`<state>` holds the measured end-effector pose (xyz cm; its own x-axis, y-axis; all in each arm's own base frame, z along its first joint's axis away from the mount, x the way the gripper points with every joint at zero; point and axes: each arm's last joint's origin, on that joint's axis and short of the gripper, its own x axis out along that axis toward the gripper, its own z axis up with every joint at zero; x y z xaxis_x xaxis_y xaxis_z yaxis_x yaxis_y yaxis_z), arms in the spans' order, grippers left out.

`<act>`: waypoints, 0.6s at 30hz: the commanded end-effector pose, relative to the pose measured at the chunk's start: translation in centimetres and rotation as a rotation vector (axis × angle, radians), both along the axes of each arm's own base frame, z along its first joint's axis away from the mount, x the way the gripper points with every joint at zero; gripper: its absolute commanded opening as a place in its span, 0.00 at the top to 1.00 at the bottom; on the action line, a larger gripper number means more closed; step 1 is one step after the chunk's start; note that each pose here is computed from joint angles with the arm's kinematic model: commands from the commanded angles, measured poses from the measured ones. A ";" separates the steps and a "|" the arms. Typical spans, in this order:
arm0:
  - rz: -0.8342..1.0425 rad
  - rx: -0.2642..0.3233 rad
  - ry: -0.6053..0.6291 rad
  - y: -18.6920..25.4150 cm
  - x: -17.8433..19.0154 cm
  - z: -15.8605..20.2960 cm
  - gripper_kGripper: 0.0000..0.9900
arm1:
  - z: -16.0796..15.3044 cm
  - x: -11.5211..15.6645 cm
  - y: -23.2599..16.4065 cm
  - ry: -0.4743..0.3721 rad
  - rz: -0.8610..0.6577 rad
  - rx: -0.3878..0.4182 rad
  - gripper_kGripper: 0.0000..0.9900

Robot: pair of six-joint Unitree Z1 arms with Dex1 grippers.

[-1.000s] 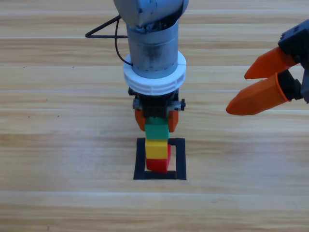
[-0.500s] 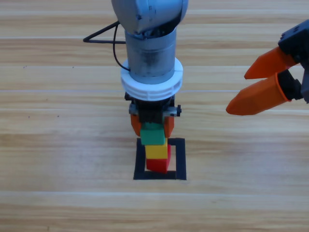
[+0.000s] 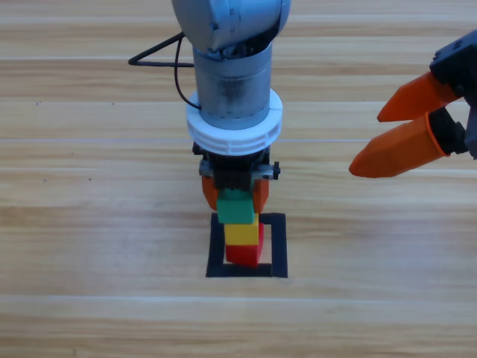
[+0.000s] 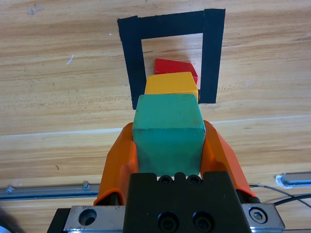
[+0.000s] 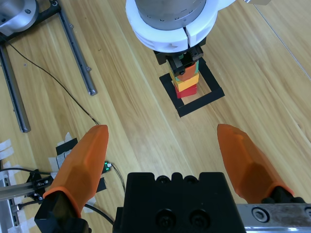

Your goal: Stack the blocks in the rectangular block: red at the bottom, yellow in the middle, green on top

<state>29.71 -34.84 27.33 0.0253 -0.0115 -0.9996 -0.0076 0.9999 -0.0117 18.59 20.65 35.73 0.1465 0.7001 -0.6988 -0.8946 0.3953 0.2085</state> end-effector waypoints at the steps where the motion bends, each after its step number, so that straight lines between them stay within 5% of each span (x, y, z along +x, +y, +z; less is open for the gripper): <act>1: 0.011 0.012 -0.004 -0.4 0.5 -0.7 1.00 | 0.1 -1.2 -0.1 -0.007 0.036 0.010 0.00; 18: 0.006 0.032 0.008 -0.7 0.3 -1.6 1.00 | 0.1 -1.4 -0.2 -0.006 0.039 0.012 0.00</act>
